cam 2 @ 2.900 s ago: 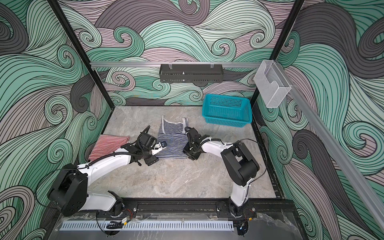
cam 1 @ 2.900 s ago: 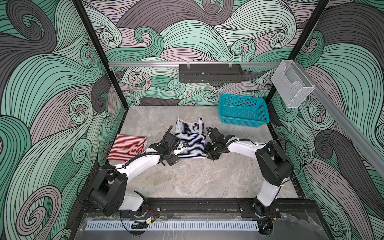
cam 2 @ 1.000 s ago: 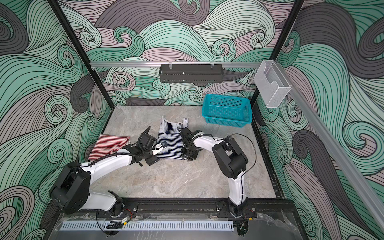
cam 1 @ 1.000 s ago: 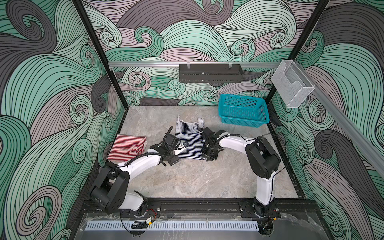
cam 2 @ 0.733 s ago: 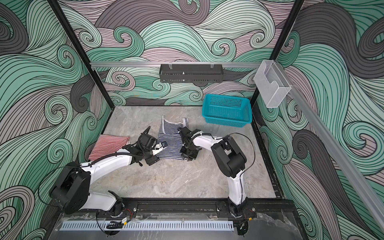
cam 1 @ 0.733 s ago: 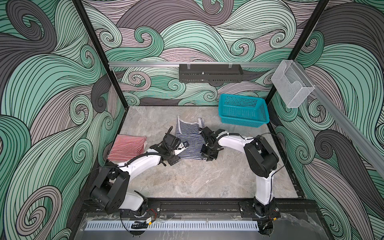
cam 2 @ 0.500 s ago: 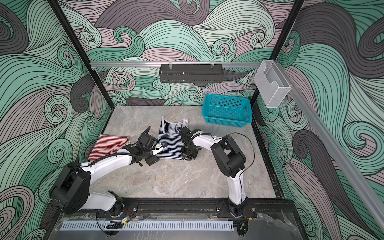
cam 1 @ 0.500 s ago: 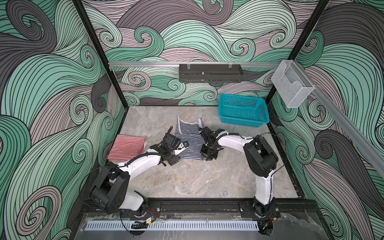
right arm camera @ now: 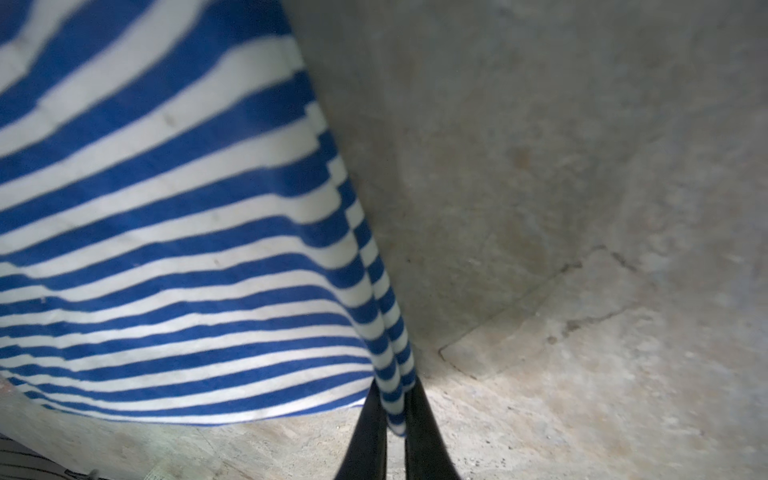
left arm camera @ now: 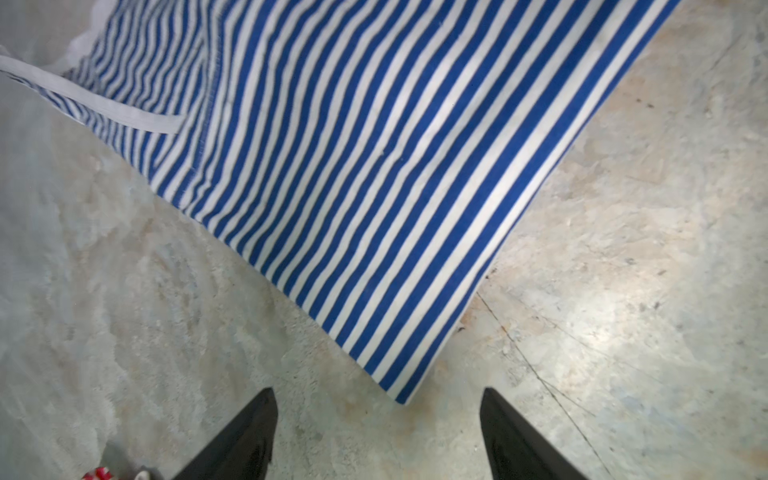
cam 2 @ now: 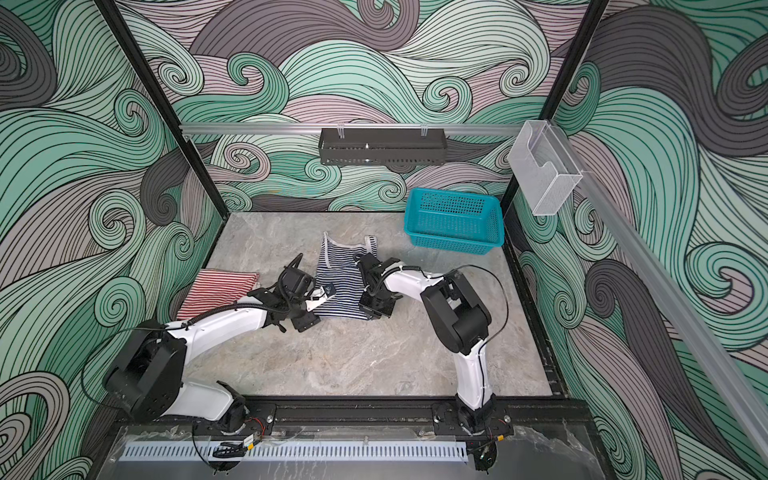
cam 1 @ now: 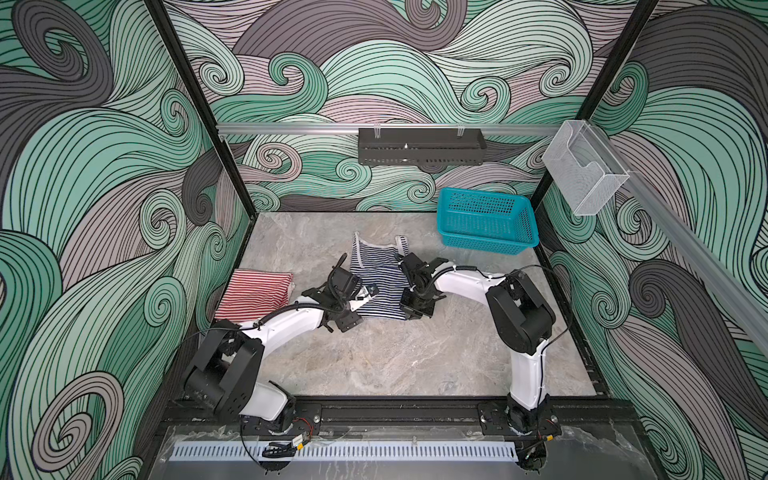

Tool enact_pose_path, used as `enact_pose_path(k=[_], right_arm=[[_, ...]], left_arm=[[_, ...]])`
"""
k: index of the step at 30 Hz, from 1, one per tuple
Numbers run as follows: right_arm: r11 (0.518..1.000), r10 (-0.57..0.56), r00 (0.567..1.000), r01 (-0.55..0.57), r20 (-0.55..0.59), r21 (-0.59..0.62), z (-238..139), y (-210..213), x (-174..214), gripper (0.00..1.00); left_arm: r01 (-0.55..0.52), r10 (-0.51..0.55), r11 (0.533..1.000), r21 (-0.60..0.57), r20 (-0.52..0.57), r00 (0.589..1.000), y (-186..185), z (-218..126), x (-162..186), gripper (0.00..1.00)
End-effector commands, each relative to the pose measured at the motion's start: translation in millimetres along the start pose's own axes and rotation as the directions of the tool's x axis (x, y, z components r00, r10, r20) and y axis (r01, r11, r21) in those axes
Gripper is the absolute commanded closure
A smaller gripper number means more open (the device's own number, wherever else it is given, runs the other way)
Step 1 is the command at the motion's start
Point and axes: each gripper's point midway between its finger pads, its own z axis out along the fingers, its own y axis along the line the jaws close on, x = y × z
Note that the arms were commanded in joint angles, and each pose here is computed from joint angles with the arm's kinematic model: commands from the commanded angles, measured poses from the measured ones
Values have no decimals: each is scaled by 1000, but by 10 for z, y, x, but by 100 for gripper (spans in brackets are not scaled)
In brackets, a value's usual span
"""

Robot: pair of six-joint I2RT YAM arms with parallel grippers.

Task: Fold and stack the tank tops

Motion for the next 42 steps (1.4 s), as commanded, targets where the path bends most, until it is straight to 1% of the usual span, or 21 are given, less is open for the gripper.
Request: enact_pose_path(k=[1, 2, 5, 9, 13, 17, 19, 23, 27, 28, 31, 33, 37, 42], right_arm=[[998, -24, 999, 21, 49, 55, -78, -181, -11, 94], [998, -34, 998, 31, 50, 50, -110, -186, 10, 96], [998, -61, 997, 59, 51, 34, -176, -215, 75, 100], [997, -76, 996, 75, 54, 14, -210, -277, 144, 100], [996, -84, 996, 85, 44, -17, -183, -291, 175, 100], [995, -82, 996, 83, 24, -57, -156, -301, 177, 100], [993, -90, 996, 91, 19, -69, -159, -300, 171, 100], [991, -100, 995, 101, 14, -83, -181, -328, 152, 100], [988, -118, 993, 119, 12, -99, -206, -327, 136, 100], [987, -124, 992, 125, 12, -101, -210, -319, 134, 100], [986, -128, 992, 129, 15, -108, -221, -308, 119, 100], [985, -132, 991, 133, 16, -113, -229, -304, 117, 100], [984, -134, 991, 136, 20, -119, -245, -305, 108, 100], [983, -126, 992, 128, 24, -129, -253, -307, 86, 100]], left_arm=[[-9, 9, 994, 112, 3, 1000, -131, -6, -108, 19], [-14, 14, 989, 144, 3, 1000, -179, -1, -122, 18], [-27, 23, 981, 191, 22, 999, -237, 2, -195, 17], [-41, 33, 975, 217, 39, 999, -253, -12, -272, 16], [-65, 54, 956, 285, 46, 998, -384, -127, -342, 22], [-126, 118, 927, 354, 46, 992, -597, -258, -299, 31], [-152, 149, 917, 368, 36, 988, -668, -274, -242, 29], [-180, 196, 912, 369, -6, 981, -720, -251, -122, 27], [-184, 204, 911, 368, -16, 979, -730, -213, -111, 27], [-180, 201, 913, 366, -17, 980, -728, -195, -130, 28], [-158, 186, 927, 339, -51, 981, -670, -95, -159, 39], [-152, 187, 937, 315, -83, 979, -612, -9, -152, 43], [-154, 193, 945, 289, -115, 974, -560, 108, -128, 48], [-140, 170, 968, 207, -137, 976, -416, 204, -151, 51]])
